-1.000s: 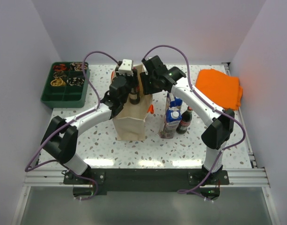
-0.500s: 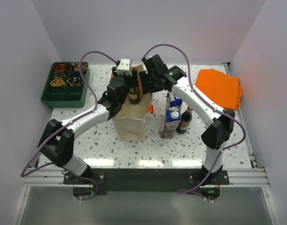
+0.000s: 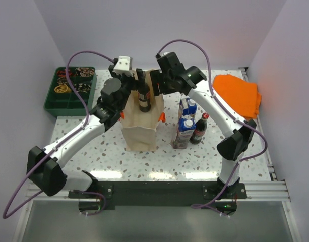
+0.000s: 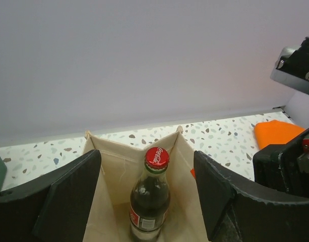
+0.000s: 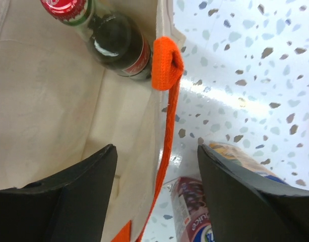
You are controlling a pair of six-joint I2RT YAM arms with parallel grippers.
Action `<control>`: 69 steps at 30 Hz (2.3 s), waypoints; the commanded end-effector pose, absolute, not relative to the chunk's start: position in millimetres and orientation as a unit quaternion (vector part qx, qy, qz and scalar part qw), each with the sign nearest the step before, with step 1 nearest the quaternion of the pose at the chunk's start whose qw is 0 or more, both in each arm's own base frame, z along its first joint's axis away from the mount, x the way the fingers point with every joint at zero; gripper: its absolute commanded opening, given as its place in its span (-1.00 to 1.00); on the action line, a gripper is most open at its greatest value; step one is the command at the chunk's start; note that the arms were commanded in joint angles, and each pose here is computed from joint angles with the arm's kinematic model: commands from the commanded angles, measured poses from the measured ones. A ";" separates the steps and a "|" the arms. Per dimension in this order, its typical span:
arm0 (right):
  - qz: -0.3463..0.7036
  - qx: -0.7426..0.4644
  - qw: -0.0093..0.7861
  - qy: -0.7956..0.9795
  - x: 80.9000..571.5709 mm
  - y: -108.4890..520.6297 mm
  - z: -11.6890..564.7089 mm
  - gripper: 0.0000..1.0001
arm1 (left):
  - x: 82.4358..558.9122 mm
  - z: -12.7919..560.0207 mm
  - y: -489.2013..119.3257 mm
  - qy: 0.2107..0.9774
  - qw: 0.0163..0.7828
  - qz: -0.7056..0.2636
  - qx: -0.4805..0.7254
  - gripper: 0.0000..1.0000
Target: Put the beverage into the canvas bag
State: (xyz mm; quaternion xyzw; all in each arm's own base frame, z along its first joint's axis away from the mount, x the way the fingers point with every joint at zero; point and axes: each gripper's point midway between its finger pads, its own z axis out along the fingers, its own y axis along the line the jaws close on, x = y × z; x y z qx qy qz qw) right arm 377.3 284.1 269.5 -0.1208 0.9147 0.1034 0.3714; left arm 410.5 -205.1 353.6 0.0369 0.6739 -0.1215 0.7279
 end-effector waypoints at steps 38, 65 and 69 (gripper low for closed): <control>0.035 -0.059 0.368 0.927 302.5 139.4 313.1 0.97 | 377.4 254.2 -130.0 0.856 0.453 -0.244 0.043 0.15; 0.008 -0.059 0.334 0.941 333.9 153.0 246.0 0.96 | 347.0 244.0 -149.5 0.860 0.405 -0.302 0.079 -0.72; 0.015 -0.065 0.327 0.943 341.4 161.4 233.6 0.96 | 346.1 245.7 -152.1 0.856 0.405 -0.309 0.082 -0.68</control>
